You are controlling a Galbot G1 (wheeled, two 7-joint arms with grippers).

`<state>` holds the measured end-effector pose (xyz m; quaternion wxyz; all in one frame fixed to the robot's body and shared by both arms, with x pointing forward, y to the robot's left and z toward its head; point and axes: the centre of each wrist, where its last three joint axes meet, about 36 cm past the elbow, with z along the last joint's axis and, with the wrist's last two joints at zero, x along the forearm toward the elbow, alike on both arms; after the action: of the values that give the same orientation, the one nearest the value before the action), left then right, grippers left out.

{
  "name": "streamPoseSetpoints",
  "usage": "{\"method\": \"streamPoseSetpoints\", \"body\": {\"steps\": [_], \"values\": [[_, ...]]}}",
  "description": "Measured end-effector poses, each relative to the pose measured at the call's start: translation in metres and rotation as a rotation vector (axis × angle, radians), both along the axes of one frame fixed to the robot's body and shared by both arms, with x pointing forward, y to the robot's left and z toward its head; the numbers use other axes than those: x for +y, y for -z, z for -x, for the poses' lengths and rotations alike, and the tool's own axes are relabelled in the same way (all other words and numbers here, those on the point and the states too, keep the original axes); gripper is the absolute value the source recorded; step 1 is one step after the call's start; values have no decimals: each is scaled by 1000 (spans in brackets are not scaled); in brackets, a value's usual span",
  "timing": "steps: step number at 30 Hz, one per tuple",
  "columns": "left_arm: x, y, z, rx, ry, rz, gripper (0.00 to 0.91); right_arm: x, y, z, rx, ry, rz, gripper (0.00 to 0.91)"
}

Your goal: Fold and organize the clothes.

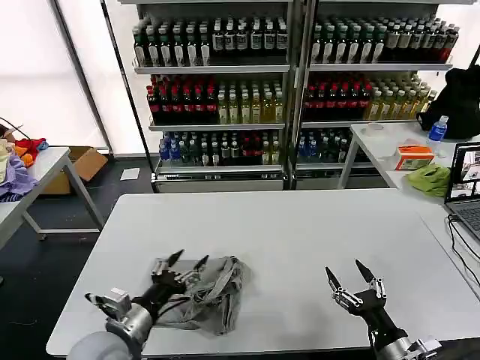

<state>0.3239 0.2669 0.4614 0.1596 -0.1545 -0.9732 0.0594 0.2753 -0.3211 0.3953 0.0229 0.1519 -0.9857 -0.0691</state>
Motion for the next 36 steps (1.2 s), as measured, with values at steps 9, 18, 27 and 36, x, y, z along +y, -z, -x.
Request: {"method": "streamPoseSetpoints", "body": {"steps": [9, 18, 27, 36], "values": [[11, 29, 7, 101, -118, -154, 907, -3, -1, 0, 0, -5, 11, 907], [6, 55, 8, 194, -146, -231, 0, -8, -4, -4, -7, -2, 17, 907], [7, 68, 9, 198, -153, -259, 0, -8, -3, -5, -6, 2, 13, 907], [10, 72, 4, 167, -173, -232, 0, -13, -6, -5, -7, 9, 16, 907]]}}
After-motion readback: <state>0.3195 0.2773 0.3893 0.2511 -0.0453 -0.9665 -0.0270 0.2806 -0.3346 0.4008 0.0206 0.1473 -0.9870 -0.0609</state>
